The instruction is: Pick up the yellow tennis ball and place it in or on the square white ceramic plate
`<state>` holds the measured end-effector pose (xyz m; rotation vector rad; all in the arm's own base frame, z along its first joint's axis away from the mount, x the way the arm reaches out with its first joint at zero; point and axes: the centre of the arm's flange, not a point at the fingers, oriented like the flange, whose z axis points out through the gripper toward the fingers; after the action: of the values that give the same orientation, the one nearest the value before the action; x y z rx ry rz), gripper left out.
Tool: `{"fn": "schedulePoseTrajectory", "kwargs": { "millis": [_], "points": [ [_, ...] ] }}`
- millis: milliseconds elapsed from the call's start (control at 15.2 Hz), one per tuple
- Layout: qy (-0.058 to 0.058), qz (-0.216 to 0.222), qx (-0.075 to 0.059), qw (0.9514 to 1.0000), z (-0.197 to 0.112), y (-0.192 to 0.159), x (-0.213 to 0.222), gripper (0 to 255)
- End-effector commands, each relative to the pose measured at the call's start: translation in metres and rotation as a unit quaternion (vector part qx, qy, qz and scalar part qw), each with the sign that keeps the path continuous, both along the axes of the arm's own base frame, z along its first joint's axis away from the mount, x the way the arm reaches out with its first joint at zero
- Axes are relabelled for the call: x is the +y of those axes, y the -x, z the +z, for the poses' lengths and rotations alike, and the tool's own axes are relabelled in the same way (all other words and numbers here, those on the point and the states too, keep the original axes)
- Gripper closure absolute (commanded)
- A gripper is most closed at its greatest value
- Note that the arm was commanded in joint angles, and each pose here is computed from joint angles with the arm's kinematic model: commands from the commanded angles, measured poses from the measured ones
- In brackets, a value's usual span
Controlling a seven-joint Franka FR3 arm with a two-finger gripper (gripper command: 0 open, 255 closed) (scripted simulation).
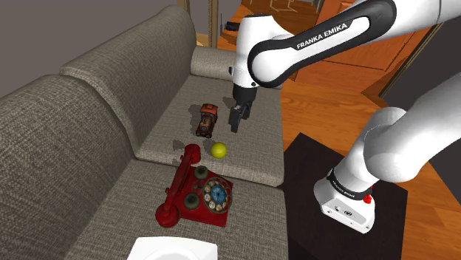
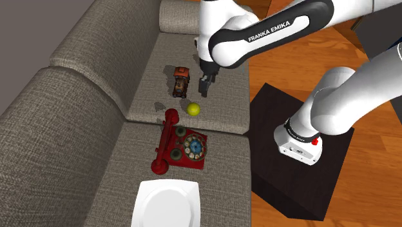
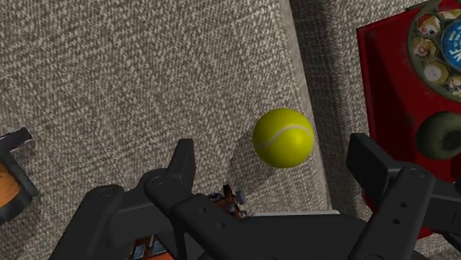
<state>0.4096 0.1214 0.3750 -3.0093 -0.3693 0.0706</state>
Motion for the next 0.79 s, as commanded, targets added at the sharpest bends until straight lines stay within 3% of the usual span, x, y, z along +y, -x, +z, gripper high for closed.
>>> {"fn": "schedulePoseTrajectory", "kwargs": {
  "millis": [0,330,726],
  "points": [
    [0.002,0.005,0.000,1.0000,-0.022,-0.009,0.015,0],
    [0.009,0.018,0.003,0.9998,-0.075,-0.034,0.048,0],
    [0.010,0.019,0.004,0.9998,-0.107,-0.034,0.054,0]
  ]
}}
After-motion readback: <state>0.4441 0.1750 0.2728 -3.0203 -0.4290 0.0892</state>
